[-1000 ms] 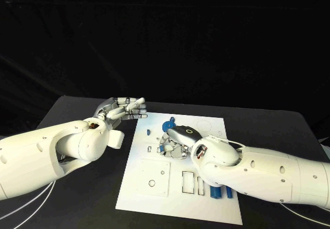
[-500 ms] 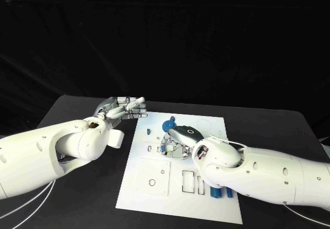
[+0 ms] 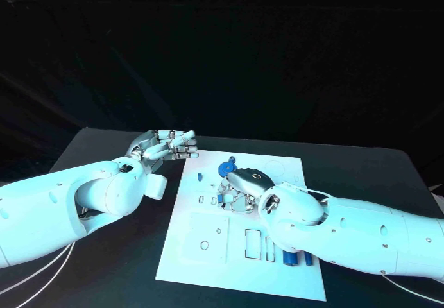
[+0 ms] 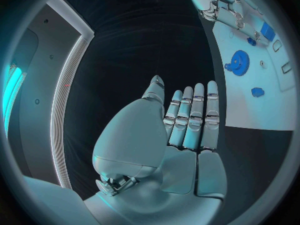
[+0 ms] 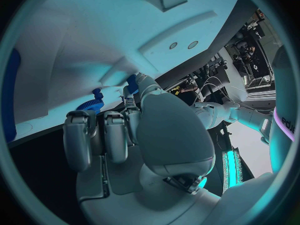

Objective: Assemble the parts on the task board

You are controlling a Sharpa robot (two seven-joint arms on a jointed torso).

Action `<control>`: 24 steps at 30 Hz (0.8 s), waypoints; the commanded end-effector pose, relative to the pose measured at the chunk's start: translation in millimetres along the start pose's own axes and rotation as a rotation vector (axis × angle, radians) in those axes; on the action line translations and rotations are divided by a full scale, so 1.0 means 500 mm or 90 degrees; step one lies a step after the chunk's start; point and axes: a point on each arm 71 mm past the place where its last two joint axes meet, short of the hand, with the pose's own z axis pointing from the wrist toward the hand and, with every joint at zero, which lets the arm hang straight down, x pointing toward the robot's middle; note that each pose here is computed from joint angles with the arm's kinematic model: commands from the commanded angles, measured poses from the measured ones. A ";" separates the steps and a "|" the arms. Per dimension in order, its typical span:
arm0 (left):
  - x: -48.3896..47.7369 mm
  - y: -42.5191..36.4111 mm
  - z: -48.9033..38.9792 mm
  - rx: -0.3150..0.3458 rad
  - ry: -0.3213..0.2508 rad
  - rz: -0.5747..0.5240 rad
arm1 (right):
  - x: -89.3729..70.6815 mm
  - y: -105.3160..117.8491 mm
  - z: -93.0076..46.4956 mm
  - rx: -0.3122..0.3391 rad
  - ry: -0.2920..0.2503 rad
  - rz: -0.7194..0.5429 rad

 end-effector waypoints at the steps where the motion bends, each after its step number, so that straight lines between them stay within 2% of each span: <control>1: 0.005 -0.001 0.000 0.002 0.011 -0.005 | 0.008 -0.004 -0.001 0.013 0.015 -0.014; 24: 0.003 -0.001 -0.002 -0.001 0.013 -0.005 | 0.009 -0.003 0.002 0.018 0.015 -0.016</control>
